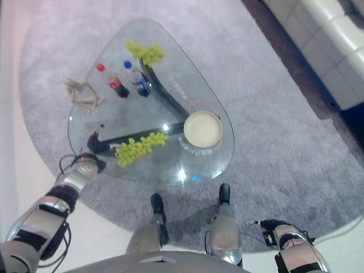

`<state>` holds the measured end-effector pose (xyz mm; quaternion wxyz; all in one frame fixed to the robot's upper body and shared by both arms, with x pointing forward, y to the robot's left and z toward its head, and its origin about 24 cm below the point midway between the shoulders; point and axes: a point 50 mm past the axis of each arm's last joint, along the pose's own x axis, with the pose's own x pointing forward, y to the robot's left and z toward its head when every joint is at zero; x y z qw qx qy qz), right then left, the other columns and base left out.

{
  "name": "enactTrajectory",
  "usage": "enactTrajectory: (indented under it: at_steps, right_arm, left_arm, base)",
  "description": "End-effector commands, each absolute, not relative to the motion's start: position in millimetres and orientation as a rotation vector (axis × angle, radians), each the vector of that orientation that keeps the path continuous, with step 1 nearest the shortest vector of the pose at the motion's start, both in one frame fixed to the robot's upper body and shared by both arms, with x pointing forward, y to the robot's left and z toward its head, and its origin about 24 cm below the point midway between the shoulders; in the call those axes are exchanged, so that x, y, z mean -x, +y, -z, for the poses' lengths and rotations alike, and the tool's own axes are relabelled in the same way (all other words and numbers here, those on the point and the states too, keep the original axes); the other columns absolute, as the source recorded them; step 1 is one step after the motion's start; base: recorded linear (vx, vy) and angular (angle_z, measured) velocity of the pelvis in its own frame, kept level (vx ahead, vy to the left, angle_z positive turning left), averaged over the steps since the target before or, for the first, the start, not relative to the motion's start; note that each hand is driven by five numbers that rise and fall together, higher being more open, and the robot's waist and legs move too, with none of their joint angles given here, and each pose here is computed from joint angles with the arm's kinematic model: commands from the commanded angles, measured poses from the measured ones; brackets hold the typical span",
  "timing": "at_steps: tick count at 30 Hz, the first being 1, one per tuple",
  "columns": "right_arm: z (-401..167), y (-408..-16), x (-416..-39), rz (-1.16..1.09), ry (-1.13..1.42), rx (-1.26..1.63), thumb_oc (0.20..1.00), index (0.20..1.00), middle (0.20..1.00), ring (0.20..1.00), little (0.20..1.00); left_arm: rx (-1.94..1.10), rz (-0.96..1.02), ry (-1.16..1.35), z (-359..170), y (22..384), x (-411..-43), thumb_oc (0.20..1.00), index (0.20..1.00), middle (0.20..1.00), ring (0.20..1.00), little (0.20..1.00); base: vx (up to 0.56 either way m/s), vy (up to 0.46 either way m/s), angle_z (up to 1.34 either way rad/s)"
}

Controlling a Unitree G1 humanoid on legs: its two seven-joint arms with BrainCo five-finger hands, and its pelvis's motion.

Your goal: Pick up fruits into the plate

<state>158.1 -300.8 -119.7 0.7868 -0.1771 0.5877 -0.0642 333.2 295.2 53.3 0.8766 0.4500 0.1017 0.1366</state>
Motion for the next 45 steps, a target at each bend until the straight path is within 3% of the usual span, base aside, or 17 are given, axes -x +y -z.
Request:
enactTrajectory:
  at_steps: [1, 3, 8, 16, 22, 29, 34, 38, 45]
  right_arm:
    - [113.8, -310.0, -161.6, 0.136, 1.256, 0.432, 1.0, 1.0, 1.0, 1.0, 1.0]
    - [109.3, -312.2, -169.0, 0.13, 1.233, 0.441, 1.0, 1.0, 1.0, 1.0, 1.0]
    - [103.2, -310.6, -182.9, 0.129, 1.176, 0.454, 1.0, 1.0, 1.0, 1.0, 1.0]
    - [87.6, -311.4, -209.0, 0.144, 1.103, 0.47, 1.0, 1.0, 1.0, 1.0, 1.0]
    - [79.0, -313.7, -220.4, 0.156, 1.064, 0.489, 1.0, 1.0, 1.0, 1.0, 1.0]
    - [71.2, -315.8, -229.5, 0.155, 1.035, 0.504, 1.0, 1.0, 1.0, 1.0, 1.0]
    - [67.7, -314.1, -235.5, 0.149, 1.02, 0.506, 1.0, 1.0, 1.0, 1.0, 1.0]
    - [69.3, -308.7, -237.2, 0.137, 1.011, 0.49, 1.0, 1.0, 1.0, 1.0, 1.0]
    - [75.5, -300.7, -234.5, 0.112, 1.006, 0.469, 1.0, 1.0, 1.0, 1.0, 1.0]
  left_arm:
    - [-1.068, -0.38, 0.152, -89.8, 317.2, -343.3, 1.0, 1.0, 1.0, 1.0, 1.0]
    - [-1.102, -0.45, 0.089, -121.7, 321.0, -355.4, 1.0, 1.0, 1.0, 1.0, 1.0]
    - [-1.08, -0.483, 0.048, -145.5, 319.2, -366.0, 1.0, 1.0, 1.0, 1.0, 1.0]
    - [-1.11, -0.343, 0.083, -151.0, 304.9, -377.5, 1.0, 1.0, 1.0, 1.0, 1.0]
    - [-1.058, -0.187, 0.265, -131.6, 298.1, -378.6, 1.0, 1.0, 1.0, 1.0, 1.0]
    - [-1.296, -0.19, 0.367, -124.0, 305.9, -373.7, 1.0, 1.0, 1.0, 1.0, 1.0]
    - [-1.354, -0.271, 0.39, -125.1, 312.4, -371.9, 1.0, 1.0, 1.0, 1.0, 1.0]
    - [-1.533, -0.525, 0.393, -133.2, 335.6, -361.1, 1.0, 1.0, 1.0, 1.0, 1.0]
    - [-1.736, -0.678, 0.478, -143.2, 360.7, -347.3, 1.0, 1.0, 1.0, 1.0, 1.0]
  base:
    - [-0.16, -0.044, -0.02]
    - [-0.14, -0.038, -0.02]
    - [-0.04, -0.006, 0.06]
    - [0.0, 0.004, -0.02]
    - [0.01, 0.001, -0.03]
    - [0.0, 0.0, 0.0]
    - [0.0, 0.0, 0.0]
    - [0.0, -0.009, 0.0]
    - [-0.01, -0.044, 0.0]
